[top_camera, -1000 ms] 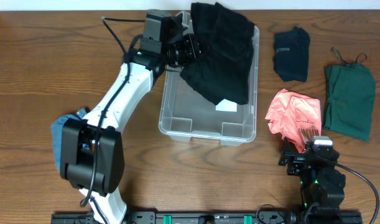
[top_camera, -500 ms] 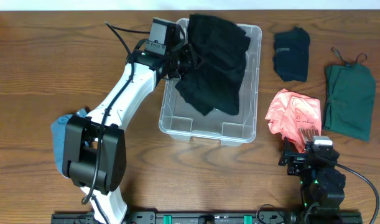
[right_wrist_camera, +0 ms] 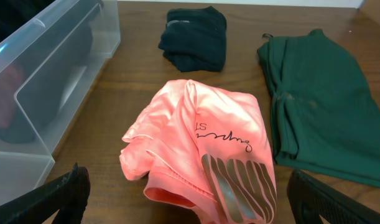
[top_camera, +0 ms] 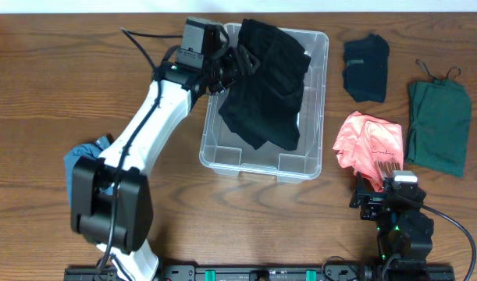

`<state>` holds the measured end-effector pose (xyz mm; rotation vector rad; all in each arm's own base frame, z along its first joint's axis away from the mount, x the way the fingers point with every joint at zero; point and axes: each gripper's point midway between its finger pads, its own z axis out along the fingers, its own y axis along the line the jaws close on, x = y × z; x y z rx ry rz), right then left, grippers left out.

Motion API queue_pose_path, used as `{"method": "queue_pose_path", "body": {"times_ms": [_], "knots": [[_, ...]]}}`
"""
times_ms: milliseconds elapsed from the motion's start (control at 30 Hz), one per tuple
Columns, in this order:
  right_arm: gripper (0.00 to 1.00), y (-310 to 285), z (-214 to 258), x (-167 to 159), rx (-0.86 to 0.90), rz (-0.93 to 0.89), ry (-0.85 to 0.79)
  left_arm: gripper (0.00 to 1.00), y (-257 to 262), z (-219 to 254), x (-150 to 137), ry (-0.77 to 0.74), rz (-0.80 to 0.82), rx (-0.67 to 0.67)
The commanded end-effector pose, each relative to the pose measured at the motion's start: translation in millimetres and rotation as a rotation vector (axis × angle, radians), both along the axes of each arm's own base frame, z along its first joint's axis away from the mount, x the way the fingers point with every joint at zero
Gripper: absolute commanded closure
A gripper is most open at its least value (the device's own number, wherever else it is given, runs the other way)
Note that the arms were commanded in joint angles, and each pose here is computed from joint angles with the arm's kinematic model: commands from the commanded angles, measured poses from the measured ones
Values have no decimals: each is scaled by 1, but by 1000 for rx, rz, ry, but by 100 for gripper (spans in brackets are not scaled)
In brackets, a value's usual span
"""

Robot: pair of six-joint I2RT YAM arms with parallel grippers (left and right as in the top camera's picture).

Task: Pack container
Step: 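Lower the black pants into the container and open the left gripper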

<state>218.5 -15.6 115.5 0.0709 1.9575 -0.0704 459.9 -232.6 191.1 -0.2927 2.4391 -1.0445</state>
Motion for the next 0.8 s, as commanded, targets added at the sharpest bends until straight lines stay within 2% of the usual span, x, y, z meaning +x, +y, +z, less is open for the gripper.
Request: {"method": "queue_pose_path", "body": {"times_ms": [0, 233, 367, 467, 567, 767], "knots": [[1, -2, 0, 0, 12, -16, -2, 36, 1, 67, -2, -207, -16, 22], [1, -2, 0, 0, 13, -15, -2, 37, 14, 50, -1, -279, 17, 282], [1, -2, 0, 0, 12, -16, -2, 37, 11, 45, 0, -376, -9, 480], [1, -2, 0, 0, 12, -16, -2, 38, 5, 31, -1, -393, -33, 588], [1, -2, 0, 0, 13, -15, -2, 43, 2, 5, 3, -361, -57, 639], [1, -2, 0, 0, 12, -16, -2, 44, 3, -70, 9, -223, -104, 703]]}}
